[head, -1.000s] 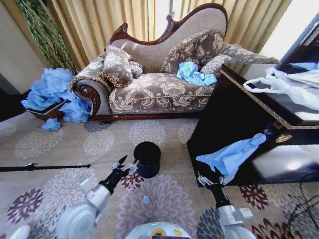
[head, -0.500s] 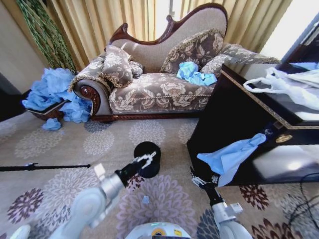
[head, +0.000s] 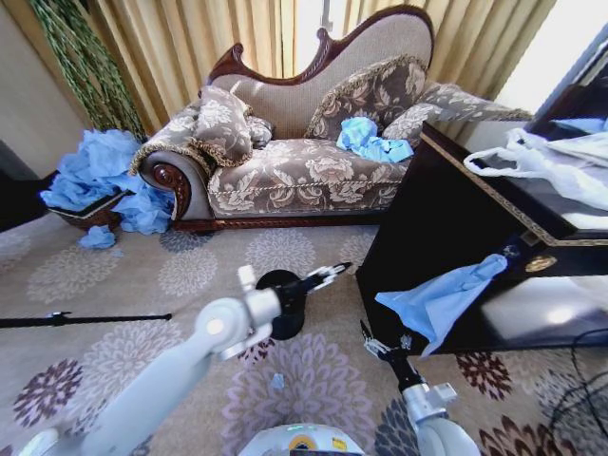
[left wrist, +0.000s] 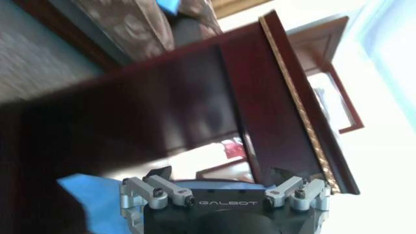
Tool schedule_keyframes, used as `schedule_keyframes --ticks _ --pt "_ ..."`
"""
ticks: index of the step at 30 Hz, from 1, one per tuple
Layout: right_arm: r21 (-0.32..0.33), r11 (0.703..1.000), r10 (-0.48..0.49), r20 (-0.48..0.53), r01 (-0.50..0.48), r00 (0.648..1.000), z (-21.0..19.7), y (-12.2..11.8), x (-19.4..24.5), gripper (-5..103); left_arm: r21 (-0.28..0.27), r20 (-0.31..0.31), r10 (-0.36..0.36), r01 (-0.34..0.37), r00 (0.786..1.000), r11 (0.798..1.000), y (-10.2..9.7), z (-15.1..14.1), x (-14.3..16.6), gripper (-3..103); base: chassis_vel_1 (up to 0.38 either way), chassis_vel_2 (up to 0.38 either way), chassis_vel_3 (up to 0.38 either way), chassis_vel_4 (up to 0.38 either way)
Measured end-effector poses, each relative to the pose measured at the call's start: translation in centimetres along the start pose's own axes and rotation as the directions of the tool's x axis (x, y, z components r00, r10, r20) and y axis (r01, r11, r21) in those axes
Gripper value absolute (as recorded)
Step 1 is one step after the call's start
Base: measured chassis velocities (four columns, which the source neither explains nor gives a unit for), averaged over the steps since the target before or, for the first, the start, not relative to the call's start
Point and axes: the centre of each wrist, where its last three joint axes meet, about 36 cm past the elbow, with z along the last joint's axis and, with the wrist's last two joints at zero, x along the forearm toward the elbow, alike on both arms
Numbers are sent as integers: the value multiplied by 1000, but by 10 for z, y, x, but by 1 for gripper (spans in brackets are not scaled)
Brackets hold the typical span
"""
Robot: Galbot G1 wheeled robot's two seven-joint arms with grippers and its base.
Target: Place a garbage bag over the trash bin.
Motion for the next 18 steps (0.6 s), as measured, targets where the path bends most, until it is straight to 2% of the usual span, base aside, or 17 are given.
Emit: schedule_keyframes --ticks 2,4,8,9,10,18 --pt "-4 1000 5 1 -5 1000 2 0 -2 100 34 -33 45 -44 998 998 -6 3 -23 100 0 0 0 0" --pt "-3 1000 8 0 -8 1000 3 -1 -2 100 54 -50 65 -63 997 997 -10 3 -33 100 0 0 0 0" --pt "21 1000 12 -9 -12 1000 9 -4 -2 100 178 -124 137 -114 983 977 -29 -3 -63 100 0 0 0 0" --pt "21 1000 12 -9 -12 1000 9 -4 -2 100 178 -124 137 -114 983 977 -29 -3 -63 100 0 0 0 0" --pt "27 1000 14 -12 -13 1000 10 -5 -1 100 210 -151 149 -115 977 971 -34 -3 -75 100 0 0 0 0" --pt "32 999 34 -14 -34 999 14 -13 -1 100 256 -227 176 -116 958 960 -40 19 -118 100 0 0 0 0"
